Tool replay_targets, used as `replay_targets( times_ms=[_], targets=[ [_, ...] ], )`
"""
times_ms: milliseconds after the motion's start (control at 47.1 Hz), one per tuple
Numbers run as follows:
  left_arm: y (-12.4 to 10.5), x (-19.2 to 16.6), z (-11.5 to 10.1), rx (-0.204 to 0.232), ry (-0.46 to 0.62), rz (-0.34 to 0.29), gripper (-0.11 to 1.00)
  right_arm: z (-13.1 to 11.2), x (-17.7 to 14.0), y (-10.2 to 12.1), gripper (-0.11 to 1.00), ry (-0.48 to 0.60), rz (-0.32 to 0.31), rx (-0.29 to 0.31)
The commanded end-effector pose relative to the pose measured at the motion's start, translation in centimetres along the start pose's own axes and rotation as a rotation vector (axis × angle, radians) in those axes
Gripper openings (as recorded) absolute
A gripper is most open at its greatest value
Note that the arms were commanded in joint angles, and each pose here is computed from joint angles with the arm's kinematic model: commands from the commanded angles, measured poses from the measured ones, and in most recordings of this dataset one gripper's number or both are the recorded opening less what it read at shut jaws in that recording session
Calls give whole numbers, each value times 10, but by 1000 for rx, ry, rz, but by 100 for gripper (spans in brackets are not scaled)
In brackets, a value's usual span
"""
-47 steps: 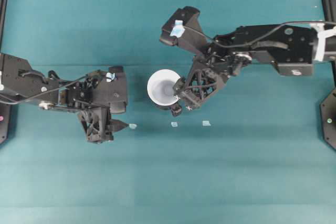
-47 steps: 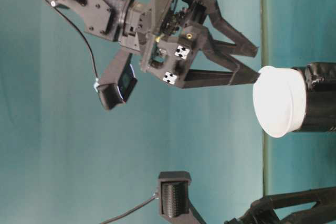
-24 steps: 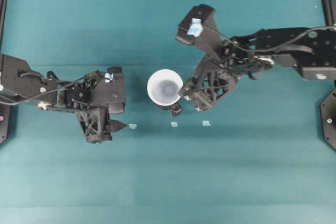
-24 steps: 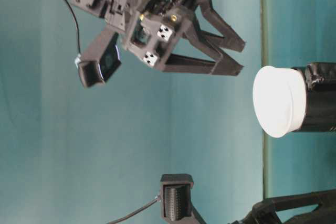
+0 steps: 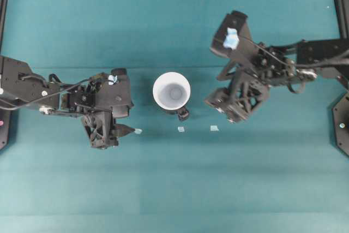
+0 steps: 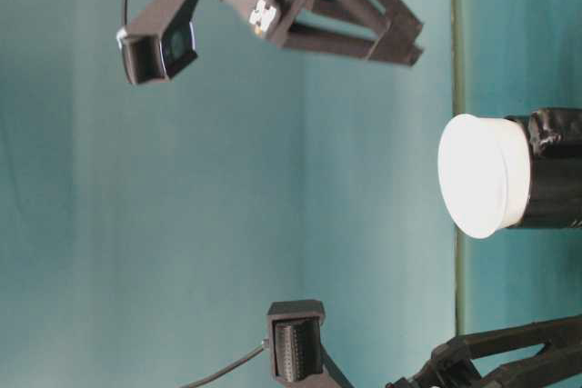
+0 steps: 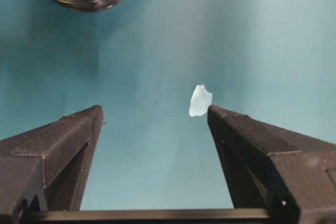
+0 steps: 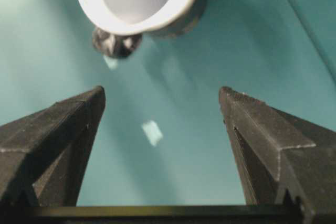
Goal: Put a paper cup into the cup holder on your left arm.
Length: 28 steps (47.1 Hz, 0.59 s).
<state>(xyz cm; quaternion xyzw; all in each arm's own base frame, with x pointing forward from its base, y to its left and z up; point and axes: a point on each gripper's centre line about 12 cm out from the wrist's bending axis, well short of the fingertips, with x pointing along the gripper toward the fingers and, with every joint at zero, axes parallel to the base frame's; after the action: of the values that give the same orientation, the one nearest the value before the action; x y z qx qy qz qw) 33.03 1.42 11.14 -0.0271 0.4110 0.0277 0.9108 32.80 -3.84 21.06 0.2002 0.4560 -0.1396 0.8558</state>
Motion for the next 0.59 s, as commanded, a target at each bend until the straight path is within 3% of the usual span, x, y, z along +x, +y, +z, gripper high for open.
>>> replay_targets(
  times_ms=[0,361,573],
  targets=[
    [0,-1,5,3,-17,-1,86,0,-11,2,92,-38,7,-42],
    [0,-1,6,3,-21,-1,86,-12,-16,-2,92,-62,15,-51],
    [-2,-7,25,13,-96,-6,86,-19,-14,-4,92,-45,11,-54]
  ],
)
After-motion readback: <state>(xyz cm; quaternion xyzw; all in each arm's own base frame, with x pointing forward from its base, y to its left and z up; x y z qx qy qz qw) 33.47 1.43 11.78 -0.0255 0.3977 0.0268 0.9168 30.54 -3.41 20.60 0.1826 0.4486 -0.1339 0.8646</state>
